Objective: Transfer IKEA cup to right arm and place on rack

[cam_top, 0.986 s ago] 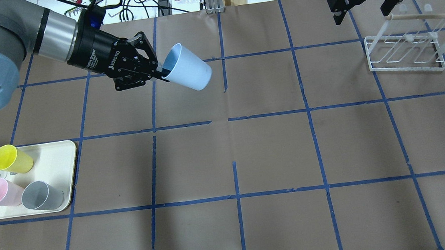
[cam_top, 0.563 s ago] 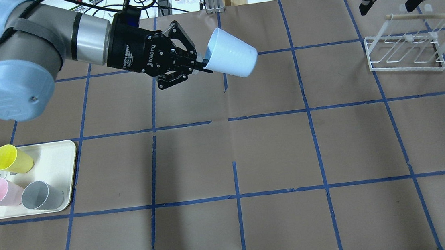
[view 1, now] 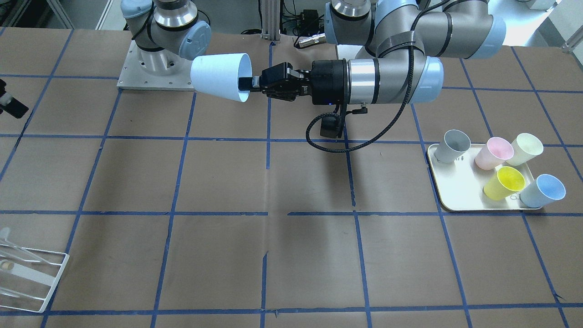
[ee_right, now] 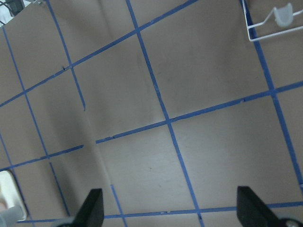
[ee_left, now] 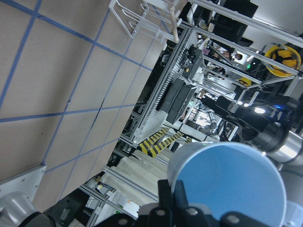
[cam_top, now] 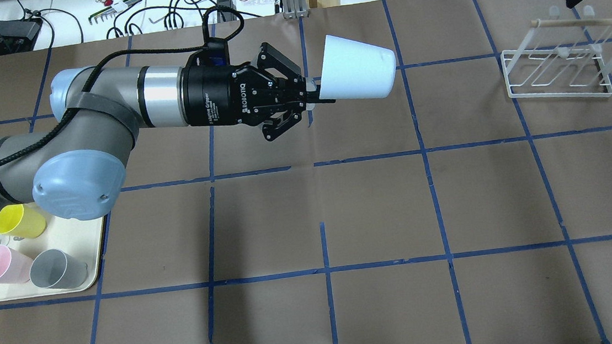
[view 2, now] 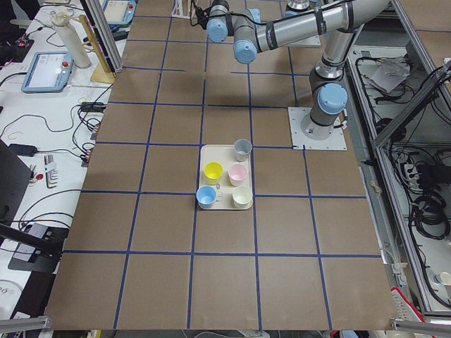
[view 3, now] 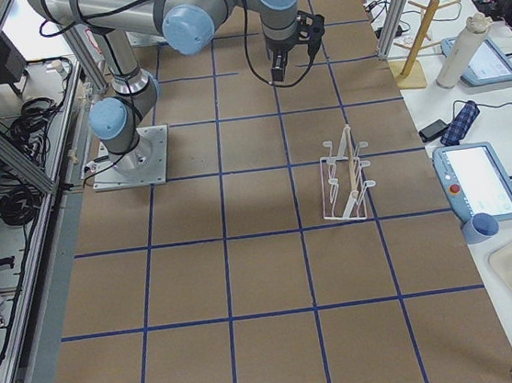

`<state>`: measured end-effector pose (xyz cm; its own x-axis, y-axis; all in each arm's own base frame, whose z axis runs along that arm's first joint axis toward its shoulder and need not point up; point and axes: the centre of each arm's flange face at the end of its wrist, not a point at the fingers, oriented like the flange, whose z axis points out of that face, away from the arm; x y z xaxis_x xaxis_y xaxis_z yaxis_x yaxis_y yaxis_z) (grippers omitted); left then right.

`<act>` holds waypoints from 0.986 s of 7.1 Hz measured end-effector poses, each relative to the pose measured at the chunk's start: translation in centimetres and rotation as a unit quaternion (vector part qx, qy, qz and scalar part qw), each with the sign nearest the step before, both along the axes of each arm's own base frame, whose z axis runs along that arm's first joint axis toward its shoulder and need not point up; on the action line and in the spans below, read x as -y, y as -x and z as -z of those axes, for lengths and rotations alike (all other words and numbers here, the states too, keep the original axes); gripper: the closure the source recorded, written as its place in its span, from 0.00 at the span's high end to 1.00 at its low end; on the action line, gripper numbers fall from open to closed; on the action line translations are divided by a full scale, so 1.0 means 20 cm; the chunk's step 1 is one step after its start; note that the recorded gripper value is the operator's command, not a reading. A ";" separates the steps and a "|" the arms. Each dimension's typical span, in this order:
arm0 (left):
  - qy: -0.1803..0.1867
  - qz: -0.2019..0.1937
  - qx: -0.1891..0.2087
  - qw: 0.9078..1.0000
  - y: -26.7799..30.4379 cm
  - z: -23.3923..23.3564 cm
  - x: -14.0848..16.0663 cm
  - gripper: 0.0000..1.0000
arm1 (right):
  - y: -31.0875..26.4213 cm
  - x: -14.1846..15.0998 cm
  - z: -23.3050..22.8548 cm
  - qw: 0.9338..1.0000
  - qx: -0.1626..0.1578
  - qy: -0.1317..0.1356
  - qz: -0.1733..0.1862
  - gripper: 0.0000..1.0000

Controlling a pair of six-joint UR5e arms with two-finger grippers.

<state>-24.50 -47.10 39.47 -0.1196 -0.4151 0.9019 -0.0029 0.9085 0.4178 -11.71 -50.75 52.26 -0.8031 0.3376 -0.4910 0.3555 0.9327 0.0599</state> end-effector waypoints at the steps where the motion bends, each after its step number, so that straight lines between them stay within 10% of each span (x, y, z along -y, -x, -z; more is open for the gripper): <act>1: 0.012 0.002 -0.003 1.000 0.01 0.00 -0.01 0.00 | 0.06 -0.05 0.02 0.998 0.057 -0.022 0.029 1.00; 3: 0.026 0.005 -0.004 1.000 0.02 0.00 -0.01 0.00 | 0.02 -0.13 0.05 0.979 0.170 -0.081 0.078 1.00; 7: 0.024 0.004 -0.004 1.000 0.02 0.03 0.02 0.00 | -0.15 -0.26 0.08 0.914 0.300 -0.225 0.153 1.00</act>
<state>-24.97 -47.52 38.81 -0.1161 -0.3701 0.9217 0.0078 0.9276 0.3734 -8.75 -45.62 50.68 -0.2683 0.7776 -0.5686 0.3729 0.6281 0.6830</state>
